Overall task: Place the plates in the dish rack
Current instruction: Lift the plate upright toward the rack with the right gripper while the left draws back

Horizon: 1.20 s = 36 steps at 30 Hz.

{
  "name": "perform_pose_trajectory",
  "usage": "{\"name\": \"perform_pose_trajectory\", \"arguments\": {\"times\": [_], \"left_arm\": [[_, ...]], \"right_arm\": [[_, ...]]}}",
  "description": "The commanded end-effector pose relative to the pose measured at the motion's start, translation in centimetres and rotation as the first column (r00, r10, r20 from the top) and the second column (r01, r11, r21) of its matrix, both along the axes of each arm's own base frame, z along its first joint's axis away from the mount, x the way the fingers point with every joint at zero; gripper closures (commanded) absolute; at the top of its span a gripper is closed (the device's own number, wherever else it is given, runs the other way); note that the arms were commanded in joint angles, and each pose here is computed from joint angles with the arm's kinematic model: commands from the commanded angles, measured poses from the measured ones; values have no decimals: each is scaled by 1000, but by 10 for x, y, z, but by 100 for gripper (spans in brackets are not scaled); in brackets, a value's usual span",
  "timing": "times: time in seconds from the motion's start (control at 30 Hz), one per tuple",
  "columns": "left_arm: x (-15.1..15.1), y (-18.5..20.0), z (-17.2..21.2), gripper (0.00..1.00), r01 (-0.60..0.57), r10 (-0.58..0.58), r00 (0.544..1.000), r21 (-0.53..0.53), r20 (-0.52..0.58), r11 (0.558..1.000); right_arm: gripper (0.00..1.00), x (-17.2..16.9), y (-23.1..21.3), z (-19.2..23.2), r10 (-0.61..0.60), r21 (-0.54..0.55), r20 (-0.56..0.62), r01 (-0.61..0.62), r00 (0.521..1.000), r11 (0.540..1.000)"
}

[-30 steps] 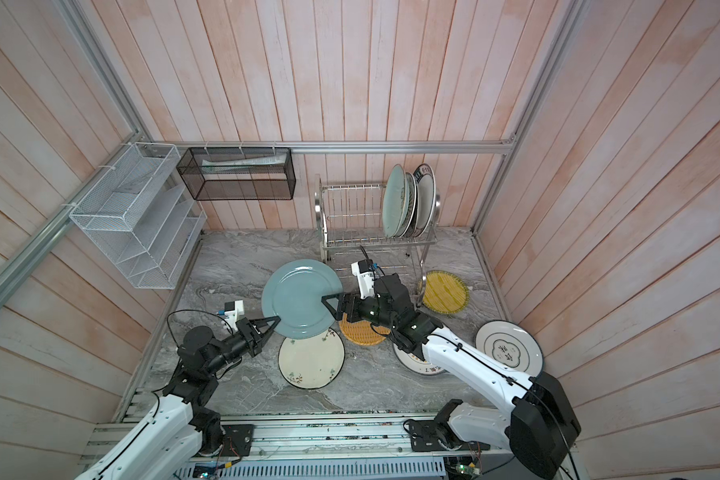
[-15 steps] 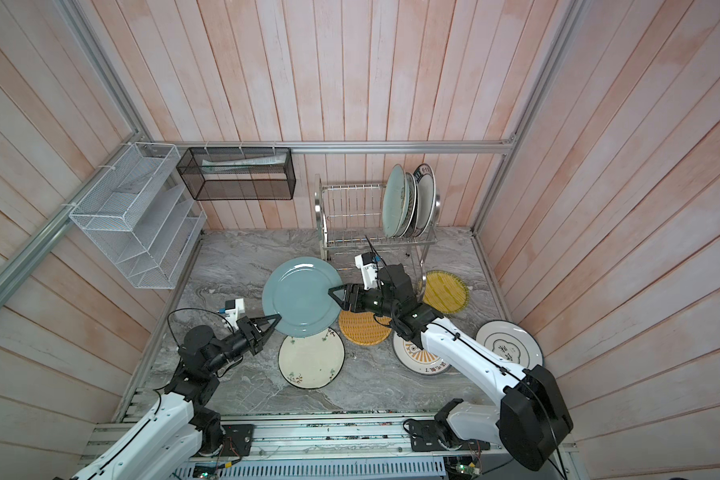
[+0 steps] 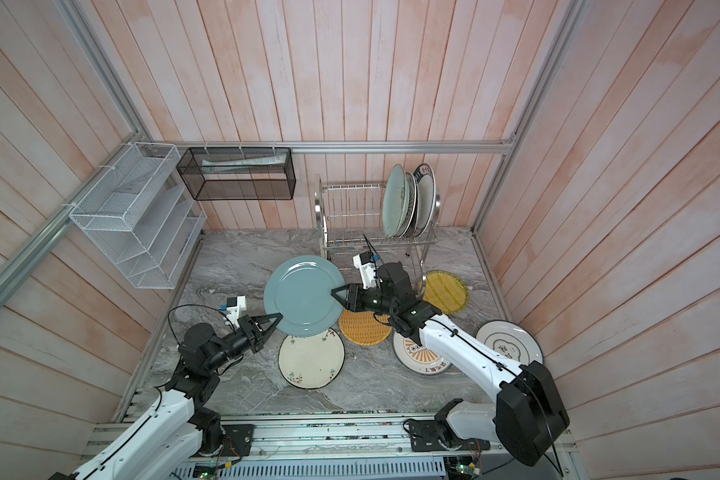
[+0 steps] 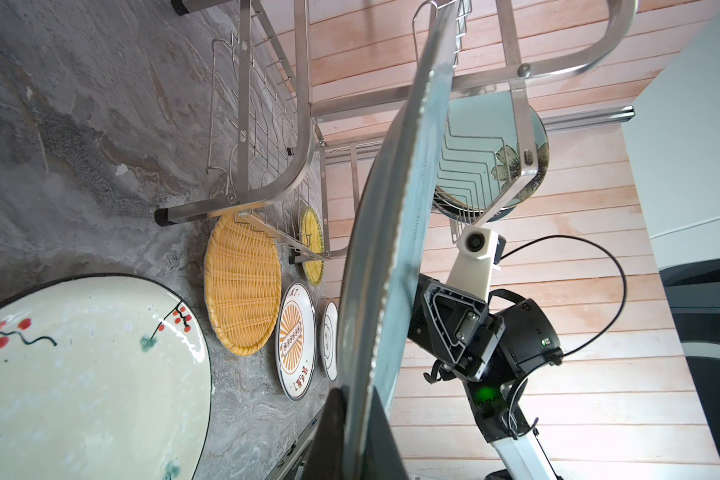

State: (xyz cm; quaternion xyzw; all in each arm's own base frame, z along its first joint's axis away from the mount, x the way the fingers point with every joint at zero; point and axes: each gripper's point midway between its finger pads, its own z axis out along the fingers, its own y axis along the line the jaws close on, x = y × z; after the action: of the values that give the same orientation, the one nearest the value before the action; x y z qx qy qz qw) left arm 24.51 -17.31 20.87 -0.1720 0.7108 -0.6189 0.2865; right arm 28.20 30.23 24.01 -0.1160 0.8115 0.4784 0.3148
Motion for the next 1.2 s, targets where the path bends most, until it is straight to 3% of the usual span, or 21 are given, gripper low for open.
{"name": "perform_pose_trajectory", "arguments": {"times": [0.0, 0.23, 0.37, 0.5, 0.57, 0.67, 0.87, 1.03, 1.17], "left_arm": [[-6, -7, 58, 100, 58, -53, 972, -16, 230, 998], [-5, -9, 55, 100, 69, -69, 969, 7, 238, 998], [-3, -9, 49, 100, 59, -64, 971, 28, 231, 998], [-2, -7, 45, 98, 48, -57, 972, 46, 227, 998], [-1, -6, 42, 81, 36, -49, 972, 61, 228, 998], [-1, -3, 41, 46, 13, -32, 970, 79, 242, 997], [-3, 9, 46, 3, -70, 32, 959, 125, 283, 990], [-8, 16, 66, 0, -120, 45, 928, 183, 371, 976], [-25, 16, 111, 0, -130, 7, 837, 188, 547, 974]], "right_arm": [[69, -3, 9, 20, 47, 40, 28, -48, 998, 998], [84, -4, 10, 16, 54, 49, 9, -55, 998, 997], [100, -5, 11, 13, 62, 46, 5, -62, 998, 997], [100, -7, 9, 16, 57, 54, 13, -58, 998, 997], [100, -8, 6, 19, 41, 63, 18, -42, 999, 997], [100, -9, 1, 24, 14, 74, 27, -16, 1000, 997], [100, -11, -11, 40, -42, 89, 53, 38, 998, 995], [100, -16, -19, 63, -66, 117, 85, 56, 994, 992], [100, -23, -24, 90, -64, 132, 136, 46, 989, 990]]}}
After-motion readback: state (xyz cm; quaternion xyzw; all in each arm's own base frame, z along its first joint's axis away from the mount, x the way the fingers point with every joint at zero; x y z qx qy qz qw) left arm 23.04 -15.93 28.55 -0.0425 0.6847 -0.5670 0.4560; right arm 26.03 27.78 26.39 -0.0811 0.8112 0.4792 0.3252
